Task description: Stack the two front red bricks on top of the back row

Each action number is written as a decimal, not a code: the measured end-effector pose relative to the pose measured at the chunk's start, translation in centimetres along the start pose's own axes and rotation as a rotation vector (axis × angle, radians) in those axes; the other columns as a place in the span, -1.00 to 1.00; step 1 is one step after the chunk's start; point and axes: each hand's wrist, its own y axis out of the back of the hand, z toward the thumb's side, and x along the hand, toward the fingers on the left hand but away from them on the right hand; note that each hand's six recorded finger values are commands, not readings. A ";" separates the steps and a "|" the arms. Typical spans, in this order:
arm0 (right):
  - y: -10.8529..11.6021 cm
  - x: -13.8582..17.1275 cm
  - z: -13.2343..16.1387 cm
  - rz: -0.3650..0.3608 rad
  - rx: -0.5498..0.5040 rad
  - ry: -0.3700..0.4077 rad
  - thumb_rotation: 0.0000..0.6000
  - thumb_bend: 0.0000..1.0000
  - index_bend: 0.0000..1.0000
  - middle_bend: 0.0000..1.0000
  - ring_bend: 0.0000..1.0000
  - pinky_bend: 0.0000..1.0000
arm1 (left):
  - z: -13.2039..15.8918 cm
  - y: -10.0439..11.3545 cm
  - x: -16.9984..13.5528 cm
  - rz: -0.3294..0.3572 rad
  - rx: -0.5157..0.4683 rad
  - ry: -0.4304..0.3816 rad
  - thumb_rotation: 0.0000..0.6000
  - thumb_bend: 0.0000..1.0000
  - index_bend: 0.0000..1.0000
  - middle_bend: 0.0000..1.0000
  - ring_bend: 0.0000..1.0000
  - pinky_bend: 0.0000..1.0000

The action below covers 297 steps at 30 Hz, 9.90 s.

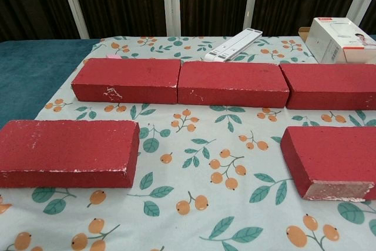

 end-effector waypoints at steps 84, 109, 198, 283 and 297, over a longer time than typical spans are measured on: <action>-8.1 -5.5 6.8 0.522 0.136 -0.021 1.00 -0.93 -0.25 -0.32 -0.76 -1.00 | -1.8 1.8 -0.4 0.052 -0.030 0.043 1.00 -1.00 -0.94 -0.99 -1.00 -0.65; 2.7 -12.7 9.4 0.378 0.167 -0.017 1.00 -0.93 -0.16 -0.31 -0.75 -1.00 | -1.9 1.5 -0.1 0.045 -0.016 0.053 1.00 -1.00 -0.94 -0.99 -1.00 -0.65; -3.9 -26.9 15.0 0.505 0.131 -0.064 1.00 -0.93 -0.16 -0.30 -0.72 -1.00 | -2.1 0.1 1.3 0.027 0.053 0.131 1.00 -1.00 -0.94 -0.99 -1.00 -0.65; 4.4 2.9 -1.6 -0.024 -0.117 -0.103 1.00 -0.93 -1.00 -1.00 -1.00 -1.00 | 8.1 4.4 2.9 -0.294 0.082 -0.190 1.00 -1.00 -1.00 -1.00 -1.00 -0.72; 3.5 2.8 -1.7 0.056 -0.170 -0.089 1.00 -0.93 -1.00 -1.00 -1.00 -1.00 | 11.3 2.7 5.1 -0.503 0.266 -0.194 1.00 -1.00 -1.00 -1.00 -1.00 -0.98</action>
